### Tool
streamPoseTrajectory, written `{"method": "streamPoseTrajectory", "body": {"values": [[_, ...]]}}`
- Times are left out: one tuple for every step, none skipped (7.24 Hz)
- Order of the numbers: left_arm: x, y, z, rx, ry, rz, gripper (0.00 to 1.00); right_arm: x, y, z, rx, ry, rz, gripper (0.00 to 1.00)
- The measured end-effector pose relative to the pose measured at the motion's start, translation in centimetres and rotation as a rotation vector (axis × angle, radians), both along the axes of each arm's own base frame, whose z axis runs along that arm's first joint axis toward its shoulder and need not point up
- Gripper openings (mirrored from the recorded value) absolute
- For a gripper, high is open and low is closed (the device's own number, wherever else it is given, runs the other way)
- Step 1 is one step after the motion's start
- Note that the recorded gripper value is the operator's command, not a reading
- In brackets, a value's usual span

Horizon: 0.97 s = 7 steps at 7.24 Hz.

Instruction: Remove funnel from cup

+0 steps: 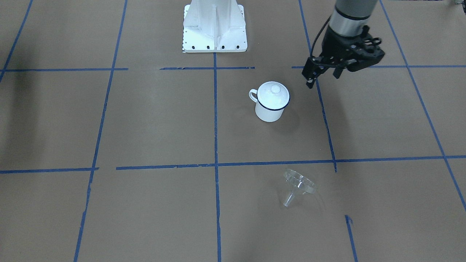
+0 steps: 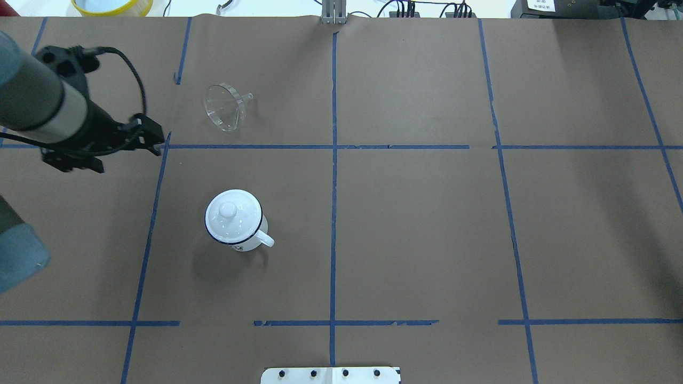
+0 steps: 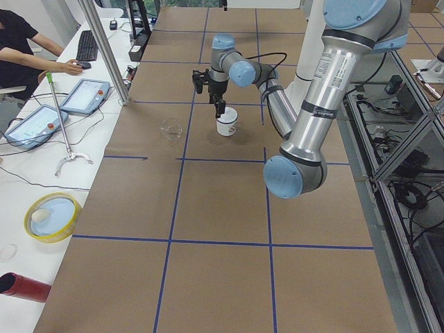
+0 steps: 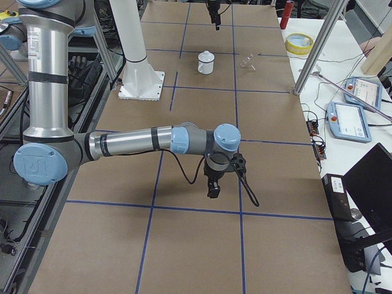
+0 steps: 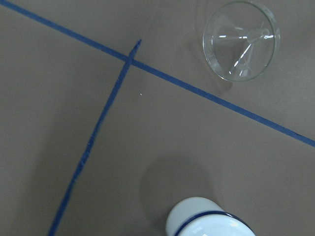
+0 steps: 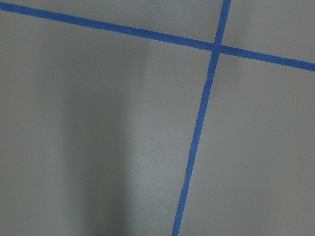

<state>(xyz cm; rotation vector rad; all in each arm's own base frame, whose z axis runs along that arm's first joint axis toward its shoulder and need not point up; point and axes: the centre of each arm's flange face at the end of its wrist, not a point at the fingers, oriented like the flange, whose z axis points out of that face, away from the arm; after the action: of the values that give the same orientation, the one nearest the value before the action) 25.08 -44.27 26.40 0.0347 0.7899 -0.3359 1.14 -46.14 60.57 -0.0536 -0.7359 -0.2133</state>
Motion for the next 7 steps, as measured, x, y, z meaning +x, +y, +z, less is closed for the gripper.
{"method": "streamPoseTrajectory", "body": {"values": [[-5.6, -1.6, 2.5, 0.068, -0.023, 0.060, 1.00, 0.0, 0.0, 0.0, 0.000, 0.000, 0.000, 1.00], [-11.6, -2.9, 5.5, 0.137, -0.051, 0.122, 1.00, 0.0, 0.0, 0.0, 0.000, 0.000, 0.000, 1.00], [-17.4, -3.8, 9.8, 0.199, -0.100, 0.196, 1.00, 0.0, 0.0, 0.0, 0.001, 0.000, -0.001, 1.00], [-23.0, -5.0, 14.6, 0.247, -0.151, 0.271, 1.00, 0.0, 0.0, 0.0, 0.001, 0.000, -0.001, 1.00], [-28.4, -5.9, 20.0, 0.274, -0.186, 0.350, 1.00, 0.0, 0.0, 0.0, 0.001, 0.000, -0.001, 1.00], [-32.5, -6.3, 25.4, 0.290, -0.181, 0.426, 1.00, 0.0, 0.0, 0.0, 0.000, 0.000, 0.000, 1.00], [-34.7, -6.2, 29.6, 0.300, -0.144, 0.474, 1.00, 0.0, 0.0, 0.0, 0.000, 0.000, 0.000, 1.00]]}}
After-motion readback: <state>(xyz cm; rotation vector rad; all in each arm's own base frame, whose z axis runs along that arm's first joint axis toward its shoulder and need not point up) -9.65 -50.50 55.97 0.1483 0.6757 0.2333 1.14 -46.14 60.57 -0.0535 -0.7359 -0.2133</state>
